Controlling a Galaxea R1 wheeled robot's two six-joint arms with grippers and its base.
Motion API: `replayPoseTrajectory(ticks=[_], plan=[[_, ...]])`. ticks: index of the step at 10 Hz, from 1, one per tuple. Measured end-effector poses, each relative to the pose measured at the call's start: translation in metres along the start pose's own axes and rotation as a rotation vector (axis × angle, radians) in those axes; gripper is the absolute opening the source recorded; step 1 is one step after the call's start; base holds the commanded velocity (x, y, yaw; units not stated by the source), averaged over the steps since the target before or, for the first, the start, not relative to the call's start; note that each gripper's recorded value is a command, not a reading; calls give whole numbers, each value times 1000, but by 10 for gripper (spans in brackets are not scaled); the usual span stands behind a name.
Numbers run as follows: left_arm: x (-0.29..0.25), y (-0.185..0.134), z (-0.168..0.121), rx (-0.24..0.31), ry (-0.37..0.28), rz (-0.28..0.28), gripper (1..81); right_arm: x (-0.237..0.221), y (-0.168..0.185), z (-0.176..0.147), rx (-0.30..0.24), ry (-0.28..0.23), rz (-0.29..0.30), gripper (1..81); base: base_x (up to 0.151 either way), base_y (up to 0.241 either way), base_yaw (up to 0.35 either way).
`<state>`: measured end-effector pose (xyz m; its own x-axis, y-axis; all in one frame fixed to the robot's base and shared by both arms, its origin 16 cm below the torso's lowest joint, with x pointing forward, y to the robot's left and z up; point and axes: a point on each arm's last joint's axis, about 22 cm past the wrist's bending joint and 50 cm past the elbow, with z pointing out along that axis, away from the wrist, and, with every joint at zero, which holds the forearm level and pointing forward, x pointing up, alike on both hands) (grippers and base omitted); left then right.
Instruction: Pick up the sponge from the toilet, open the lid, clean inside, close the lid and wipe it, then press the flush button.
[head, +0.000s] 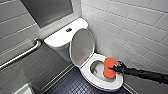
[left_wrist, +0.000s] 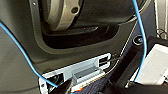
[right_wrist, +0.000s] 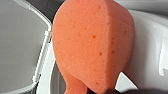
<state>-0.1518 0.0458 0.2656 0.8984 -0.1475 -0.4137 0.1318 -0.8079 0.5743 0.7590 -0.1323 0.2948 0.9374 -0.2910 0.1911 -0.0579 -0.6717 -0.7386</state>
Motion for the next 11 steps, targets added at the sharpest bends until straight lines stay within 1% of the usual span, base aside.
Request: replayPoseTrajectory(ticks=[1,2,3,4,5,6,8,10,11], plan=[[0,0,0,0,0,1,811,-12,15,-14,-9,2,17,10,0,0,0],[1,3,1,-4,1,1,811,-21,20,-26,-4,11,31,10,0,0,0],[1,4,2,-4,1,2,811,-23,17,-36,11,25,38,10,0,0,0],[2,5,2,-6,2,3,811,-29,25,-54,11,38,59,10,0,0,0],[2,5,2,-6,2,3,811,-44,44,-74,-11,44,86,10,0,0,0],[2,4,2,-6,2,3,811,-58,52,-89,-18,52,111,10,0,0,0],[2,7,3,-9,3,3,811,-94,54,-109,-11,33,155,10,0,0,0],[3,8,3,-10,4,6,811,-127,64,-127,-22,42,207,10,0,0,0],[3,8,3,-10,4,7,811,-144,58,-130,-11,29,229,10,0,0,0]])
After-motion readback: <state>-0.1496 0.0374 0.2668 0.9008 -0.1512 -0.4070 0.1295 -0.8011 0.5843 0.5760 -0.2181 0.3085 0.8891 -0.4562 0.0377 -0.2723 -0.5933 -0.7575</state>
